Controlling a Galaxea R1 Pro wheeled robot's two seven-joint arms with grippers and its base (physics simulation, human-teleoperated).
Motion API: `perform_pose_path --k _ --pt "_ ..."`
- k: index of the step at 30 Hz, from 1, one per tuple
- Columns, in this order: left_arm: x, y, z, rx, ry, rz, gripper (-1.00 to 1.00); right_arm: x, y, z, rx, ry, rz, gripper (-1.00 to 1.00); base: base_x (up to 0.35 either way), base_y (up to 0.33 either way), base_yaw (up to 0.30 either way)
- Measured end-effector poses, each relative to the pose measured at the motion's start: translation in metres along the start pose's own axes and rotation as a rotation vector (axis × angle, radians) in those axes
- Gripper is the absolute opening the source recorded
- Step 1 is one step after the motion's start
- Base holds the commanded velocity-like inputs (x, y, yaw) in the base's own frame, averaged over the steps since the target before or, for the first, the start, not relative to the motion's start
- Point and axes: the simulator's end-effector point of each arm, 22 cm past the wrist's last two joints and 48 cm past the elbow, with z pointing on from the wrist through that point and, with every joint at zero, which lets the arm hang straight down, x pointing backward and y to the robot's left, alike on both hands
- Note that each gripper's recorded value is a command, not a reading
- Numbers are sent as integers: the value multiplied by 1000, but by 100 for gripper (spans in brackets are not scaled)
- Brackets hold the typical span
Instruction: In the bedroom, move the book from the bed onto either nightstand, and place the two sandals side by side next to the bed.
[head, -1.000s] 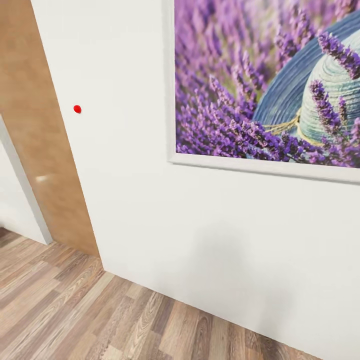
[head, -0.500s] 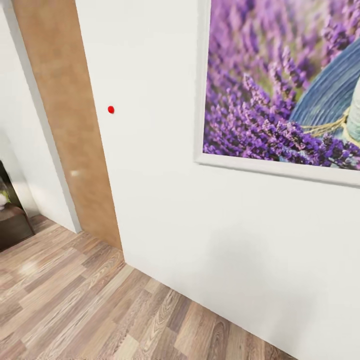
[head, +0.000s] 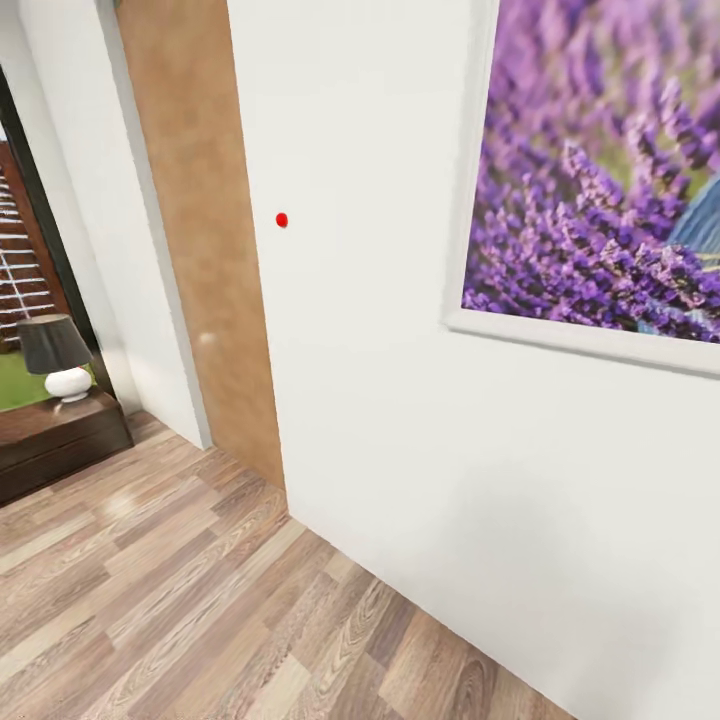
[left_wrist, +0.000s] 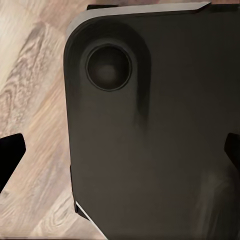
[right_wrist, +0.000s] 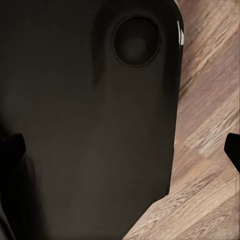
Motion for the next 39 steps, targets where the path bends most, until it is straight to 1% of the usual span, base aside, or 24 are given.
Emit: perform_pose_path --k 39 --pt "0 0 0 0 0 0 100 0 0 0 -1 -1 1 100 0 0 293"
